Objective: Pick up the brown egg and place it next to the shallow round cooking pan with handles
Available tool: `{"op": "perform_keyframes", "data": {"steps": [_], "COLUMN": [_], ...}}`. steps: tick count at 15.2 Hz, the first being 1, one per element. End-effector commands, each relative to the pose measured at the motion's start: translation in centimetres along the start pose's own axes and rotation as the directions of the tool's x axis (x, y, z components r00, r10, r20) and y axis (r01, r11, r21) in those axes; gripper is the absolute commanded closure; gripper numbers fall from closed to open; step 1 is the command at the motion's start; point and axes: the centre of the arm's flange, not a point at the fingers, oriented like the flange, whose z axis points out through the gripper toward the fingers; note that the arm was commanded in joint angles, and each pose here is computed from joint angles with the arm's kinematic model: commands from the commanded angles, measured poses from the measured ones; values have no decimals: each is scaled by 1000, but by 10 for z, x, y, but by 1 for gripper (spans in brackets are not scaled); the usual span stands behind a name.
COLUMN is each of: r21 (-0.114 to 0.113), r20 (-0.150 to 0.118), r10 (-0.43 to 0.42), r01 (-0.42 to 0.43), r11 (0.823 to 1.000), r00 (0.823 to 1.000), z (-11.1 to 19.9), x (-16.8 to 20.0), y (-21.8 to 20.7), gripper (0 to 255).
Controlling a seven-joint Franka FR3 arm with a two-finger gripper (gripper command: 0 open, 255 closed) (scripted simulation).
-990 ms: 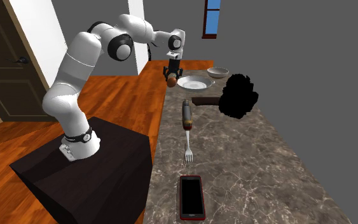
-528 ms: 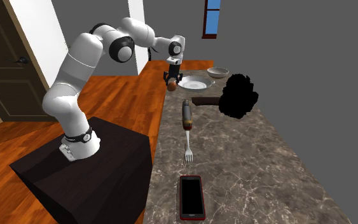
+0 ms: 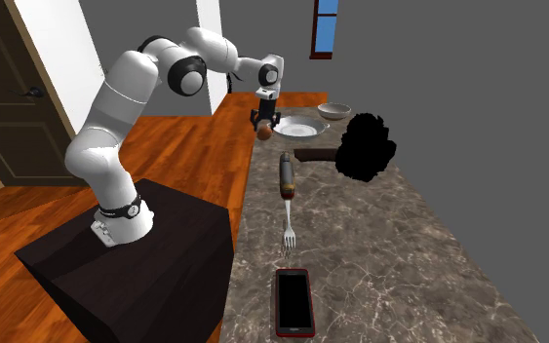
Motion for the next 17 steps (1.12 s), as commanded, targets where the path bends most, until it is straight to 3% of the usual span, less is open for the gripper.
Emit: {"op": "perform_keyframes", "data": {"steps": [1,5,9,17], "r21": [-1,-1,-1,-1], "r20": [0,0,0,0], "r10": [0,0,0,0], "r01": [0,0,0,0], "r11": [1000,1000,1000,1000], "r00": [1000,1000,1000,1000], "z": [1,1,-49,-49], "x": [0,0,0,0], "y": [-1,0,0,0], "gripper": [0,0,0,0]}}
